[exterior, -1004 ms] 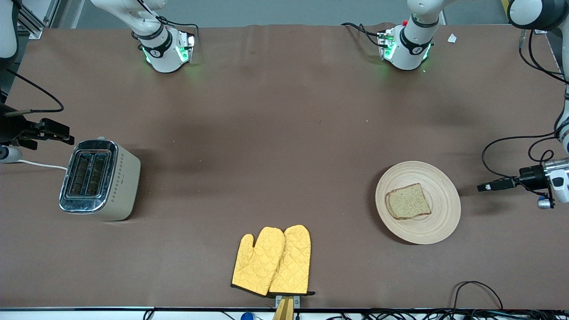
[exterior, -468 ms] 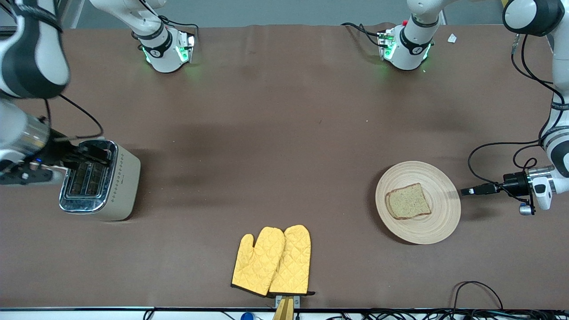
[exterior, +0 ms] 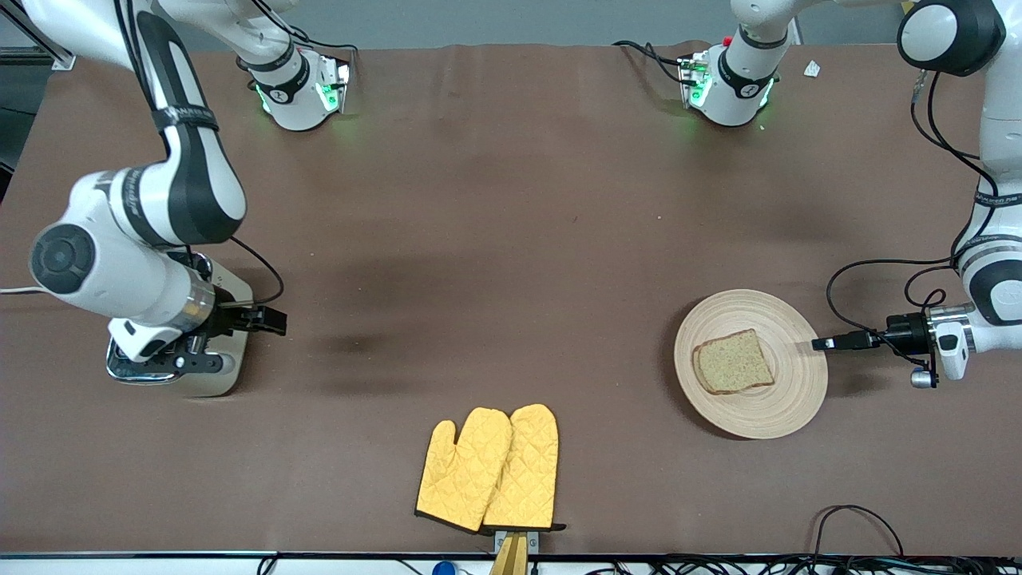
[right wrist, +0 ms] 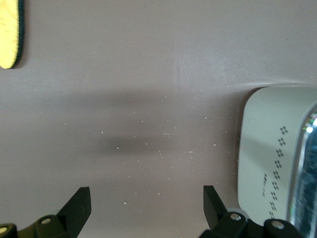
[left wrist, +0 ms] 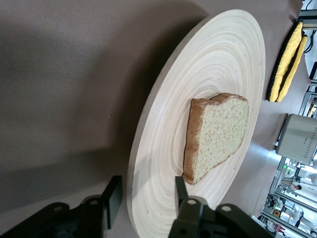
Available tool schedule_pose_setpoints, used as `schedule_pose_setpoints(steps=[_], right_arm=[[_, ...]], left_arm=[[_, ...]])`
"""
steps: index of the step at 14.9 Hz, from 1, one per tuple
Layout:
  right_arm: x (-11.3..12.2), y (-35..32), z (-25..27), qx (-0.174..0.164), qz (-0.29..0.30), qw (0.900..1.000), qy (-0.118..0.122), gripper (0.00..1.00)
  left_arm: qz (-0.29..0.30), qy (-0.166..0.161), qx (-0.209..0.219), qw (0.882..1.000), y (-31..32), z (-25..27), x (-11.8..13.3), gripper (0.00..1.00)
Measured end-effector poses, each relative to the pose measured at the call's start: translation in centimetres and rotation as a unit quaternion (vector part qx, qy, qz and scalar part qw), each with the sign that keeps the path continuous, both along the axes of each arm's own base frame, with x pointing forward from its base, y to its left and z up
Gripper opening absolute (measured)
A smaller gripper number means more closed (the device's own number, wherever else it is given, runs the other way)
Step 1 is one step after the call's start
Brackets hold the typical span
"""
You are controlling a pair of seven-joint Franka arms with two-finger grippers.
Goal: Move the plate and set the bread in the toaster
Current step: 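Move the left gripper to the plate rim while the right gripper approaches, then grasp the rim of the wooden plate with the left gripper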
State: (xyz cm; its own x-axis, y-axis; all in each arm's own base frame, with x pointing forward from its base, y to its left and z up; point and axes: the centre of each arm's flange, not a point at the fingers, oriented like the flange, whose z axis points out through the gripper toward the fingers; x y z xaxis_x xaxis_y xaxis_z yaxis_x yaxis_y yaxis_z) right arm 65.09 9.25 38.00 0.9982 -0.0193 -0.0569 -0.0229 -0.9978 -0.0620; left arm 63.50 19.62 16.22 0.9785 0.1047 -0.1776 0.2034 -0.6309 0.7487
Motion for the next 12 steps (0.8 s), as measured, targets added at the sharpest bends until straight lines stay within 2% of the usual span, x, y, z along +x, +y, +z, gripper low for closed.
schedule_pose_setpoints(steps=[3, 4, 5, 7, 8, 11, 12], right_arm=[[1.4, -0.9, -4.7, -0.005, -0.015, 1.000, -0.008, 1.00], [1.7, -1.0, -6.1, -0.006, -0.024, 1.000, -0.006, 1.00], [1.7, -0.7, -6.9, -0.008, -0.038, 0.999, -0.003, 1.00], [1.5, 1.5, -7.2, -0.005, -0.061, 0.998, 0.000, 1.00], [1.4, 3.0, -6.9, 0.007, -0.072, 0.997, 0.002, 1.00], [1.2, 5.9, -6.3, 0.077, -0.107, 0.991, 0.013, 1.00], [1.2, 6.0, -6.2, 0.086, -0.108, 0.990, 0.014, 1.00]], left_arm=[[-0.002, 0.000, -0.001, 1.000, -0.2, -0.1, 0.0, 0.44], [-0.003, -0.001, -0.001, 1.000, -0.2, -0.3, 0.0, 0.40], [-0.008, -0.004, -0.003, 1.000, -0.3, -0.6, 0.0, 0.40], [-0.025, -0.015, -0.007, 1.000, -0.8, -1.6, -0.2, 0.31], [-0.030, -0.016, -0.010, 0.999, -1.0, -2.1, -0.2, 0.31], [-0.034, -0.019, -0.011, 0.999, -1.2, -2.4, -0.1, 0.26], [-0.034, -0.020, -0.011, 0.999, -1.2, -2.3, 0.0, 0.26]])
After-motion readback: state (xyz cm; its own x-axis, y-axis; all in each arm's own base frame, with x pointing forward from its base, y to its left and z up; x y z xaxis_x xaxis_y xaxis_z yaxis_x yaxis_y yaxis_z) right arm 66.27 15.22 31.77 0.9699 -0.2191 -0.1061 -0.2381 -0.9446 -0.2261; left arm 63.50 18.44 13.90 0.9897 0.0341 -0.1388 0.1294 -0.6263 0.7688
